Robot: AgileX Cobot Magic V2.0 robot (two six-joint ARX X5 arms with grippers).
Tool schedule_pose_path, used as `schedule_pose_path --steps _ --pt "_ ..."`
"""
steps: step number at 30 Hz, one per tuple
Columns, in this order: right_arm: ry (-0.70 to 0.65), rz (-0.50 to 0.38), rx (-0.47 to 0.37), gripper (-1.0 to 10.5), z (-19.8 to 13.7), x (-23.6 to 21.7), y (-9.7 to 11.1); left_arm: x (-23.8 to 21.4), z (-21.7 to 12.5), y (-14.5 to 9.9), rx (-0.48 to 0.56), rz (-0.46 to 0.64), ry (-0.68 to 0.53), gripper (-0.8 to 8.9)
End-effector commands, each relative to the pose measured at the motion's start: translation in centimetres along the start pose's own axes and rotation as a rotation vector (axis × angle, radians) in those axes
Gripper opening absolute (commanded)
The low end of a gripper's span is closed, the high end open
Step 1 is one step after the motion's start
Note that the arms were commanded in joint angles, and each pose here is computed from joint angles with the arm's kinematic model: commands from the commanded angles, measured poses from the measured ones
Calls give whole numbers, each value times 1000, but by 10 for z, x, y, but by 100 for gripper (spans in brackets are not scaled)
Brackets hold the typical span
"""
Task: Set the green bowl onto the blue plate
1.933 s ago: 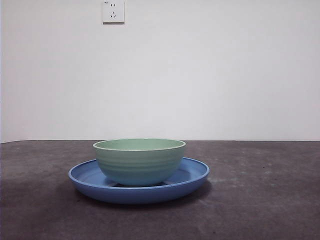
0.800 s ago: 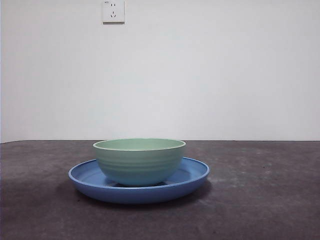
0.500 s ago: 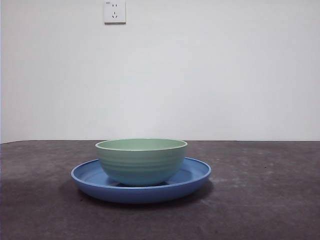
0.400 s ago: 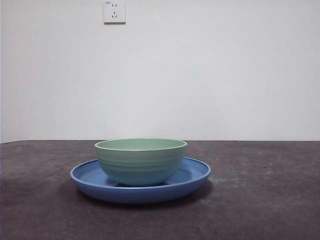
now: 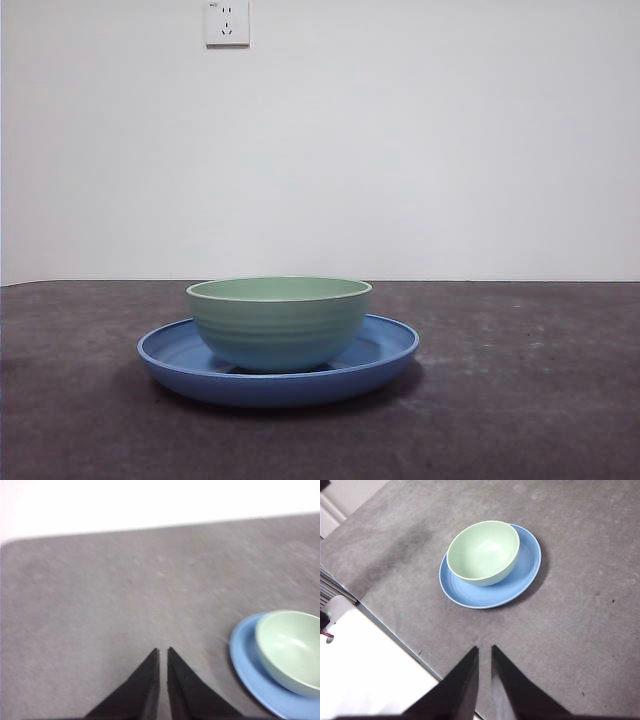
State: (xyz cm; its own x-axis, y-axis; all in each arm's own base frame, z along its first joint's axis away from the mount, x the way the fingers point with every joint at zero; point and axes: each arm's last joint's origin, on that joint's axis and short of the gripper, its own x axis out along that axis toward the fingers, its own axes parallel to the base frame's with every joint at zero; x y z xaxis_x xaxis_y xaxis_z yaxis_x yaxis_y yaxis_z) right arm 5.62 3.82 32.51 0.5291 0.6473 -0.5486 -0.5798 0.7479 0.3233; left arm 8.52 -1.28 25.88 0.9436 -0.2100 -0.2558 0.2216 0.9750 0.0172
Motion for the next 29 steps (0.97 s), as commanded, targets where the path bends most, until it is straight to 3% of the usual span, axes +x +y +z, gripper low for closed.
schedule_pose_path --steps 1,10,15,19,29 --pt "-14 9 -4 38 2 -2 1 9 -25 2 20 35 -42 24" --pt "-14 9 -4 38 2 -2 1 28 -78 5 7 72 -65 24" --pt "-14 9 -4 38 2 -2 1 35 -91 8 8 130 -107 24" --pt "-14 9 -4 38 2 -2 1 37 -98 10 -52 206 -103 24" --pt "-14 9 -4 38 2 -2 1 35 -100 11 -66 223 -122 24"
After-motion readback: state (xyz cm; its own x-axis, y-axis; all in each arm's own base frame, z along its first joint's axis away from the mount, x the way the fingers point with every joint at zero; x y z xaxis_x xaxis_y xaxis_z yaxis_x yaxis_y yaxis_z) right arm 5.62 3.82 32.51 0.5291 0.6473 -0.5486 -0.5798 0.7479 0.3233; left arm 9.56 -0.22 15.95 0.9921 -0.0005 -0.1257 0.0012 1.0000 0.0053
